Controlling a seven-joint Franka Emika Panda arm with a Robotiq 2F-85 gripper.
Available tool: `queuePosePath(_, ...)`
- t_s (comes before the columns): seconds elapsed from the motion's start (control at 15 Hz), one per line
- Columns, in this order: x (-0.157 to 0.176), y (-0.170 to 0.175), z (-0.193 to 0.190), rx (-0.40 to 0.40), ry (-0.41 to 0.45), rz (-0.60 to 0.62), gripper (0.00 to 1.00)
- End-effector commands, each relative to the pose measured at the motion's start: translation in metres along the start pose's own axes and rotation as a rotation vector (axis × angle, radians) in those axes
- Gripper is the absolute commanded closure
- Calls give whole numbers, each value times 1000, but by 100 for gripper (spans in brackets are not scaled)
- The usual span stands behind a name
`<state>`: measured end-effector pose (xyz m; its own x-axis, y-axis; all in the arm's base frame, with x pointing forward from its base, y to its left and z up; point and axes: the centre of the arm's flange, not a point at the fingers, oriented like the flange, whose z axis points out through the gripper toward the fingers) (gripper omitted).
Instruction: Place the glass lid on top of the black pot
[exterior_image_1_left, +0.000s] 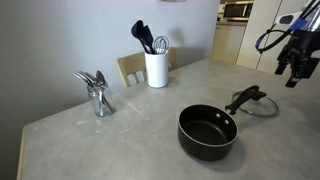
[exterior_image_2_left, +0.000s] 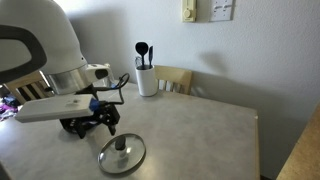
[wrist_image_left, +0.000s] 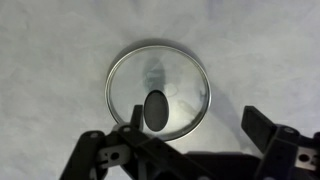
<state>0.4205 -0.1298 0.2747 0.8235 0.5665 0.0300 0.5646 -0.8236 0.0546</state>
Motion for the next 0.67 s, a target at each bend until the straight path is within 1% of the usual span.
queuePosePath(0.0, 6, 1, 2, -1, -6, -20, 0)
queuePosePath(0.13, 13, 5, 4, -6, -10, -38, 0)
queuePosePath(0.27, 14, 7, 3, -8, -10, -41, 0)
queuePosePath(0.4, 23, 6, 17, -28, -11, -38, 0)
queuePosePath(0.6, 34, 8, 32, 4, -2, -12, 0)
